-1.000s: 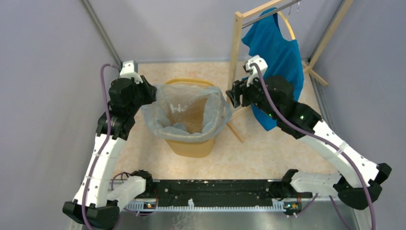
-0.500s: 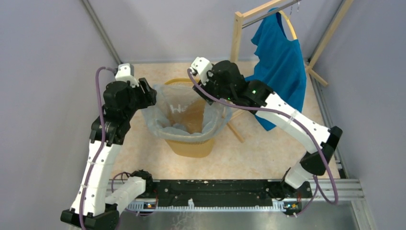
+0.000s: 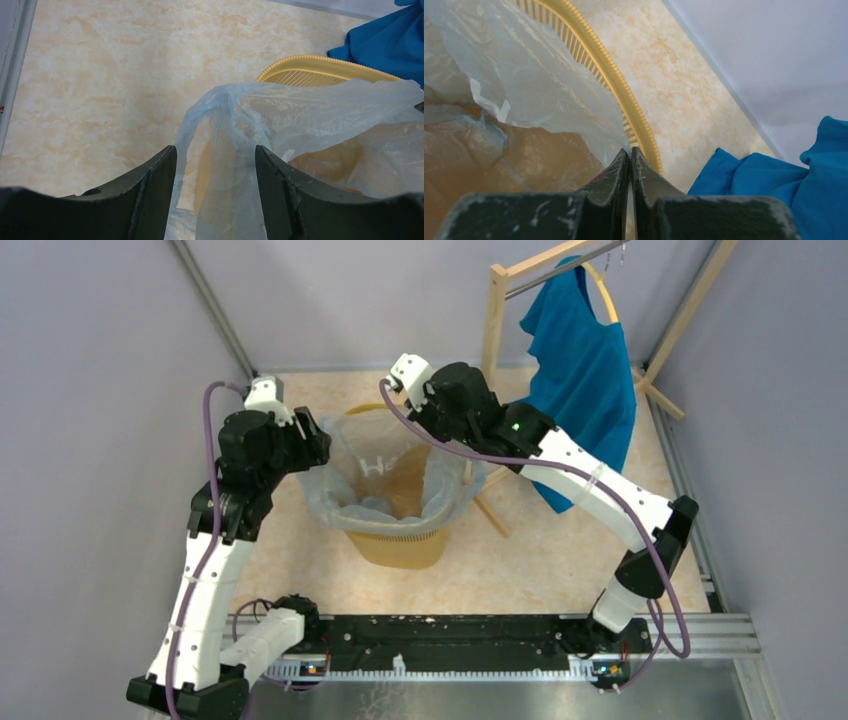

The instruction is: Put the trash bags into the trash bin

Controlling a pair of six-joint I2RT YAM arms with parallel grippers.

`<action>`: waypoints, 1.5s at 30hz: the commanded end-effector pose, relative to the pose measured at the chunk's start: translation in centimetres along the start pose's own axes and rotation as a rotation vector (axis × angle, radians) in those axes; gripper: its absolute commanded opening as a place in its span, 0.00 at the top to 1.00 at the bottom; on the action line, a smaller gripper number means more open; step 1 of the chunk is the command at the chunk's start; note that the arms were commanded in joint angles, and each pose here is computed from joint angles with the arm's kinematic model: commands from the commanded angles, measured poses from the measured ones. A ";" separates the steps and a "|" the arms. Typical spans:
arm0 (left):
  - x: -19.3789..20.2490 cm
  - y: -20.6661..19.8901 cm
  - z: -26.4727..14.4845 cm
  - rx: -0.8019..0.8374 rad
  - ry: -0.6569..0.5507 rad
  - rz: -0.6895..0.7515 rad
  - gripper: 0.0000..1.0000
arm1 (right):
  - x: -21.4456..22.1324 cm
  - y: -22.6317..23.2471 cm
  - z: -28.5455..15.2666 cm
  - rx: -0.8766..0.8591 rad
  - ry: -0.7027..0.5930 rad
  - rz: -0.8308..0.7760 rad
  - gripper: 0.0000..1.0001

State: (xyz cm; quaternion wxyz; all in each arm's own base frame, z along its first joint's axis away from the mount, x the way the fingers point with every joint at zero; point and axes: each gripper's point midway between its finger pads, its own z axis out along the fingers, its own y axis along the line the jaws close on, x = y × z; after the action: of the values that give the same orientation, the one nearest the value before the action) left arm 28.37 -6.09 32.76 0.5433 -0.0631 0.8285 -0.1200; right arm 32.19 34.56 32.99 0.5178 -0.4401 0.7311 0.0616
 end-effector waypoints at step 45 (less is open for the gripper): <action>-3.5 3.5 -0.9 0.068 -0.084 -0.151 0.13 | -1.9 -4.0 4.3 0.040 -0.127 0.164 1.00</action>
State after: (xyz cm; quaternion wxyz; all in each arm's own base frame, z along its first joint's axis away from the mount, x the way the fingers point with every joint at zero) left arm 29.91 -3.41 34.88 0.5547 -0.1004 0.7917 -0.2355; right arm 37.81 35.34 32.14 0.5435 -0.3745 0.7447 0.0987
